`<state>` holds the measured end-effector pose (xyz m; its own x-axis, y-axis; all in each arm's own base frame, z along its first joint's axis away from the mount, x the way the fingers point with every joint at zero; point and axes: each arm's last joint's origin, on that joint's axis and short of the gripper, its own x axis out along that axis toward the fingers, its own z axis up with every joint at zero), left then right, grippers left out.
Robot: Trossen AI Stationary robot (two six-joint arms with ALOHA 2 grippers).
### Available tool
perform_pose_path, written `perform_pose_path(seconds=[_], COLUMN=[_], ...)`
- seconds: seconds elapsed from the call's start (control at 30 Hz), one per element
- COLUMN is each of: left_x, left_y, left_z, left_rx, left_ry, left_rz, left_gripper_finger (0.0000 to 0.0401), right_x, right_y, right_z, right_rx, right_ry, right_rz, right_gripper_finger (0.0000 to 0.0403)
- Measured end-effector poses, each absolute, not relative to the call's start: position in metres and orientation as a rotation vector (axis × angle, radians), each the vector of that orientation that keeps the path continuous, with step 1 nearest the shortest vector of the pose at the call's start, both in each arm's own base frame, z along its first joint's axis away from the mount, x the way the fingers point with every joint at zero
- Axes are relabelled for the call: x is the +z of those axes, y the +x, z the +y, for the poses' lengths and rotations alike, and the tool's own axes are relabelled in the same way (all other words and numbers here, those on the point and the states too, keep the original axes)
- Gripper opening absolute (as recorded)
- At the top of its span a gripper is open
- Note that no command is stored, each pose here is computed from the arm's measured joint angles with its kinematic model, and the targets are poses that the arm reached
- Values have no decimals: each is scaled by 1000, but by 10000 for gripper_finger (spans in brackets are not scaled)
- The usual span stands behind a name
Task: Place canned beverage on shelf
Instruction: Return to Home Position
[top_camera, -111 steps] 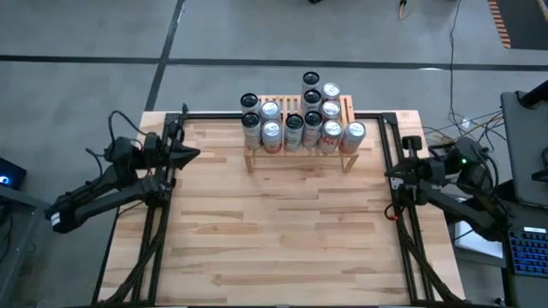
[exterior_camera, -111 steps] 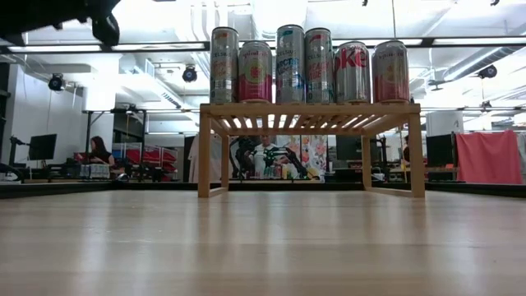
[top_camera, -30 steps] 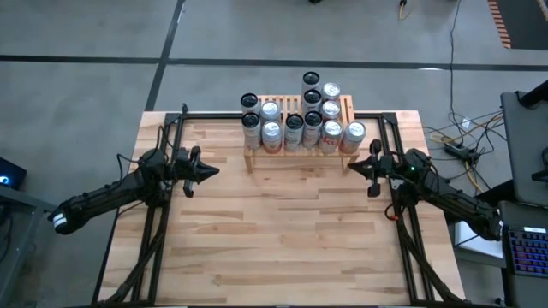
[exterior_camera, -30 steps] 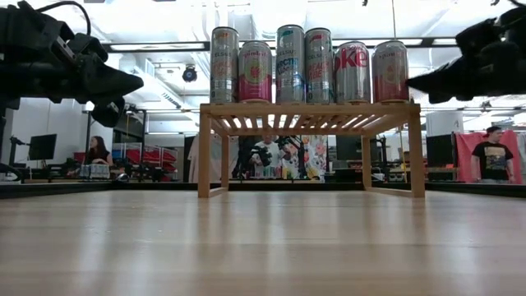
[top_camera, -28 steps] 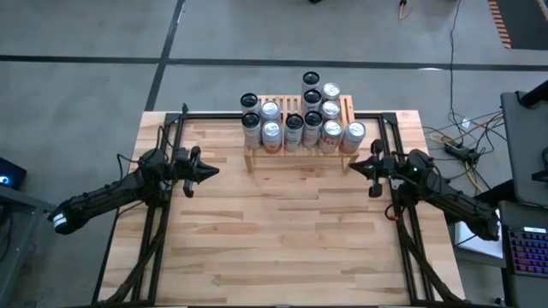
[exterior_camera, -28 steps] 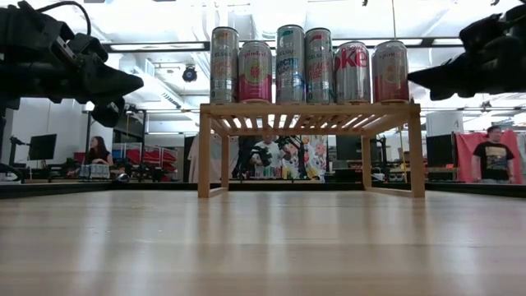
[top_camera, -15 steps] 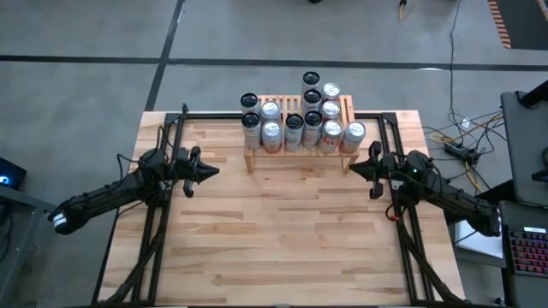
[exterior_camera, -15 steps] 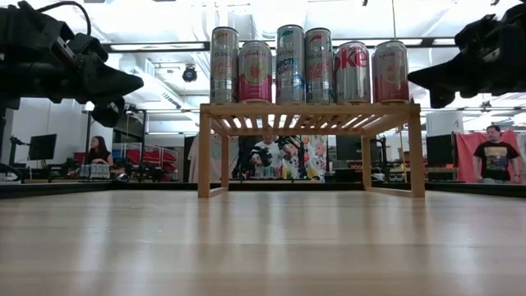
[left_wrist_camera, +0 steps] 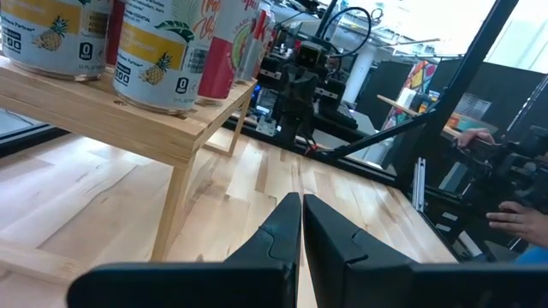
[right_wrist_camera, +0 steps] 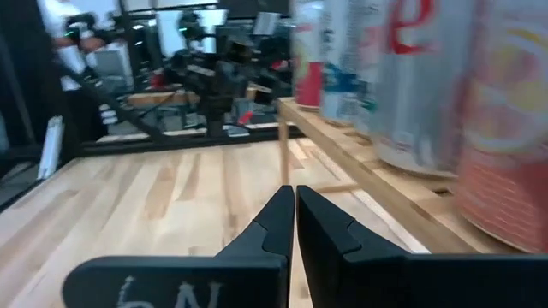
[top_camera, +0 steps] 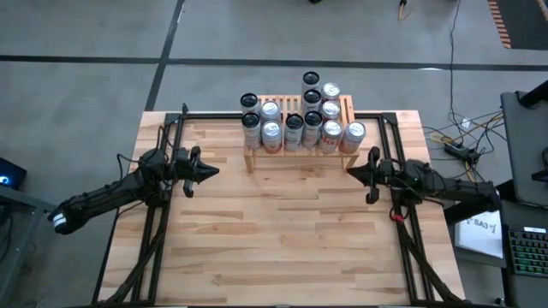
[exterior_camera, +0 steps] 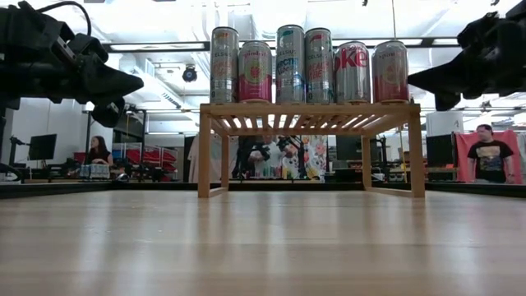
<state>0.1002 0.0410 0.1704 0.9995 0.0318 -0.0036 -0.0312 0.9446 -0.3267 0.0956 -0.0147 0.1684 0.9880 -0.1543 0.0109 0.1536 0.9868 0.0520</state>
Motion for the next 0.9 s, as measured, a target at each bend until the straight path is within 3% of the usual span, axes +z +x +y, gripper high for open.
perform_pose_path(seconds=[0.9], left_x=[170], left_y=[100], left_z=[41], left_rx=[32], left_ry=[-333], left_rz=[-2], left_gripper_finger=[0], right_x=[167], right_y=[98], right_z=[-7], right_rx=[-82], right_ry=[-45], right_rz=[-1], right_gripper_finger=[9])
